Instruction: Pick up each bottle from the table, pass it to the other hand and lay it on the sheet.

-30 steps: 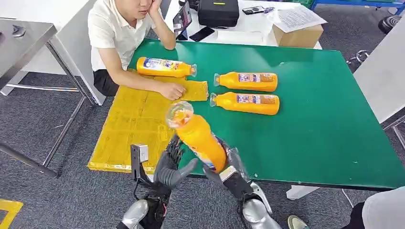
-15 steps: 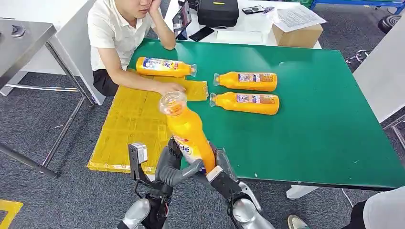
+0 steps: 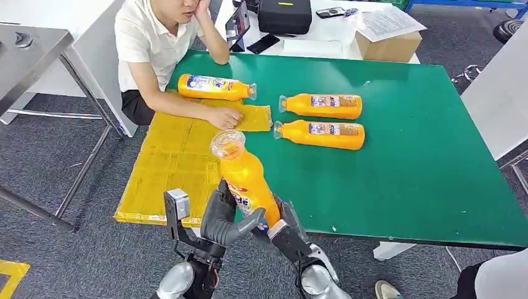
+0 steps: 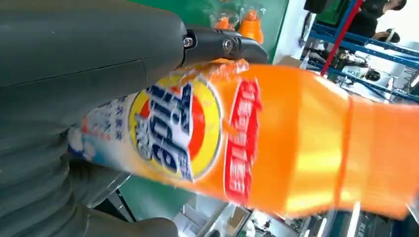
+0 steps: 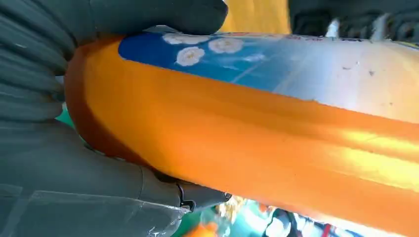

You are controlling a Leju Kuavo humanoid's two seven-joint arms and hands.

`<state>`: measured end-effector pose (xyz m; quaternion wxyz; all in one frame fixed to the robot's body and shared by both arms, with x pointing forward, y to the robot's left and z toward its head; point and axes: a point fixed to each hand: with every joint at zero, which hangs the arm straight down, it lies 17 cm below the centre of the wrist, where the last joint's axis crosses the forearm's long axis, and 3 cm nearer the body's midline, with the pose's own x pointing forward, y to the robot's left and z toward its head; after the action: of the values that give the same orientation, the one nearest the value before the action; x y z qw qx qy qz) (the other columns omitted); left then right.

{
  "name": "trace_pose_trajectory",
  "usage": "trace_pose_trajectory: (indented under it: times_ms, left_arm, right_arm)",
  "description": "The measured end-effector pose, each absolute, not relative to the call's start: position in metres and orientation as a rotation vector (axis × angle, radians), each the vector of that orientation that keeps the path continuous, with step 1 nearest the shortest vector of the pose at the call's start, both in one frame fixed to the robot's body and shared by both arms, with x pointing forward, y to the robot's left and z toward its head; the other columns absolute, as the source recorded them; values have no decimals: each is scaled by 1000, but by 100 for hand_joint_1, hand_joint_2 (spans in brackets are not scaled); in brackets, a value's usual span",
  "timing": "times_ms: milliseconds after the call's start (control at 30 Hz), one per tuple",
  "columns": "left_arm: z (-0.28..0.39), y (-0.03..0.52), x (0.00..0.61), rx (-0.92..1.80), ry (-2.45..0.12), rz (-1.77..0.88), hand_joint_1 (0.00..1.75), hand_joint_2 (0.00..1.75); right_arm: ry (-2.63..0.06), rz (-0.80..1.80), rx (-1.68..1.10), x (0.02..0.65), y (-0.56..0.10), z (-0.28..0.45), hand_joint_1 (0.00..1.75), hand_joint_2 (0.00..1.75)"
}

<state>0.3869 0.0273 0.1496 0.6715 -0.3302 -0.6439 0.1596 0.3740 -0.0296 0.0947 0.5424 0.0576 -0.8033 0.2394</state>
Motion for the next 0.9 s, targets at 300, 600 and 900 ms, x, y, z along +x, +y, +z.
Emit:
trace_pose_trajectory:
  times_ms: [300, 600, 900]
  left_arm:
    - [151, 26, 385, -751, -1450, 358, 0, 175]
    - [126, 23, 393, -682, -1394, 273, 0, 175]
    - [100, 32, 412, -606, -1353, 242, 0, 175]
  right_arm:
    - [-1903, 569, 116, 376, -32, 92, 173, 175]
    - [-1983, 780, -233, 383, -36, 92, 173, 175]
    - [-2021, 968, -427, 389, -22, 95, 169, 175]
